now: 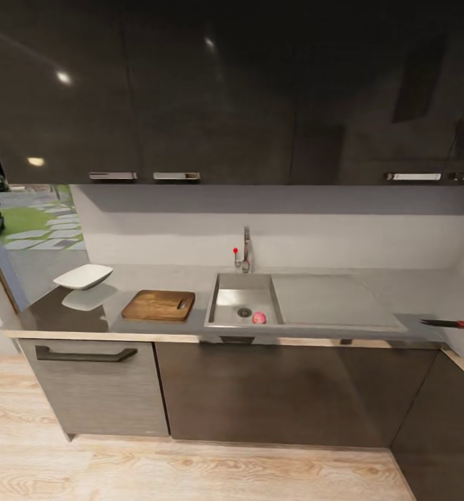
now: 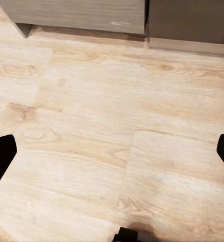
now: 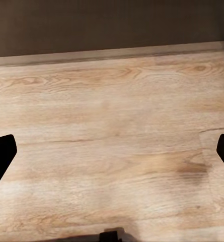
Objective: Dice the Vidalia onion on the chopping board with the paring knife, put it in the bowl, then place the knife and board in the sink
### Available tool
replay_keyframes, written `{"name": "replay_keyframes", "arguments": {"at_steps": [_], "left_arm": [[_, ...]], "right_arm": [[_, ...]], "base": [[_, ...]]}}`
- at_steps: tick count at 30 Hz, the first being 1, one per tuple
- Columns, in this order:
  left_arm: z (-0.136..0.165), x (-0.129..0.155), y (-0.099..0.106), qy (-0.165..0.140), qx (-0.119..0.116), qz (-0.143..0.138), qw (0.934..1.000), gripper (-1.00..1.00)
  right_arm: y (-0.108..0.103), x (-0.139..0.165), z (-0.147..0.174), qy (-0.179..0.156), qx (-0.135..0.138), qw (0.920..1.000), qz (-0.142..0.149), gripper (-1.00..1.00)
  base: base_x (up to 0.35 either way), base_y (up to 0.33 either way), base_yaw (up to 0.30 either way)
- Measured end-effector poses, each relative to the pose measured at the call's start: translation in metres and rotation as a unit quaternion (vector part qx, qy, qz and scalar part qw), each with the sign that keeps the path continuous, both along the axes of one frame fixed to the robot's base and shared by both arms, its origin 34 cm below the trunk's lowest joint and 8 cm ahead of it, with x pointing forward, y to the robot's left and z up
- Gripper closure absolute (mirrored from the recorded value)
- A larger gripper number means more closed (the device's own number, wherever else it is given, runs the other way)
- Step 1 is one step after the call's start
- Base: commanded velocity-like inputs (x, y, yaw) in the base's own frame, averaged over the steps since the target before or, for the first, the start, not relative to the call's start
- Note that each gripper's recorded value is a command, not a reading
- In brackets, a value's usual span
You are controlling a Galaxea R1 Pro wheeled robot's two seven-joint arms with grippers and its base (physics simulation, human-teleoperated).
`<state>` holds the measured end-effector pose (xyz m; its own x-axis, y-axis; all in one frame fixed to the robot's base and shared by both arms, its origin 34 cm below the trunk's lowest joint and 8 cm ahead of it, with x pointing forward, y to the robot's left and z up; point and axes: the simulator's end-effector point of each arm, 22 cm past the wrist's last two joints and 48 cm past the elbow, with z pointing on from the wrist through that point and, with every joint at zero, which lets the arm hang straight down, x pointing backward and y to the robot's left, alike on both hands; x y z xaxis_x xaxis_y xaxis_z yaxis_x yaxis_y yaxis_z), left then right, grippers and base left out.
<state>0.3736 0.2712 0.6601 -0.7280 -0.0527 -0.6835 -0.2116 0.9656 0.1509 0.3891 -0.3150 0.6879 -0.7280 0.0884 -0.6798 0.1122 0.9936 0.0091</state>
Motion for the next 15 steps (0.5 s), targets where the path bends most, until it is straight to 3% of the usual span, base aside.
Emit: {"name": "replay_keyframes", "arguments": {"at_steps": [5,7,10,12,15], "left_arm": [[0.015,0.023,-0.002,-0.028,-0.001,0.002,0.9996,-1.0],[0.052,0.072,-0.003,-0.084,-0.002,0.001,0.9965,-1.0],[0.078,0.104,-0.016,-0.092,-0.006,-0.019,0.9956,-1.0],[0.118,0.14,-0.039,-0.098,-0.008,-0.052,0.9938,-1.0],[0.169,0.172,-0.052,-0.126,-0.012,-0.067,0.9897,-1.0]], "right_arm": [[-0.002,0.0,0.0,0.0,-0.002,1.0,-0.002,-1.0],[-0.003,0.0,0.0,0.0,-0.002,1.0,-0.002,-1.0],[-0.003,0.0,0.0,0.0,-0.003,1.0,-0.003,-1.0],[-0.003,0.0,0.0,0.0,-0.003,1.0,-0.003,-1.0],[-0.003,0.0,0.0,0.0,-0.003,1.0,-0.003,-1.0]], "base": [[0.001,-0.001,0.0],[0.0,0.0,0.0],[0.0,0.0,0.0],[0.0,0.0,0.0],[0.0,0.0,0.0]]}}
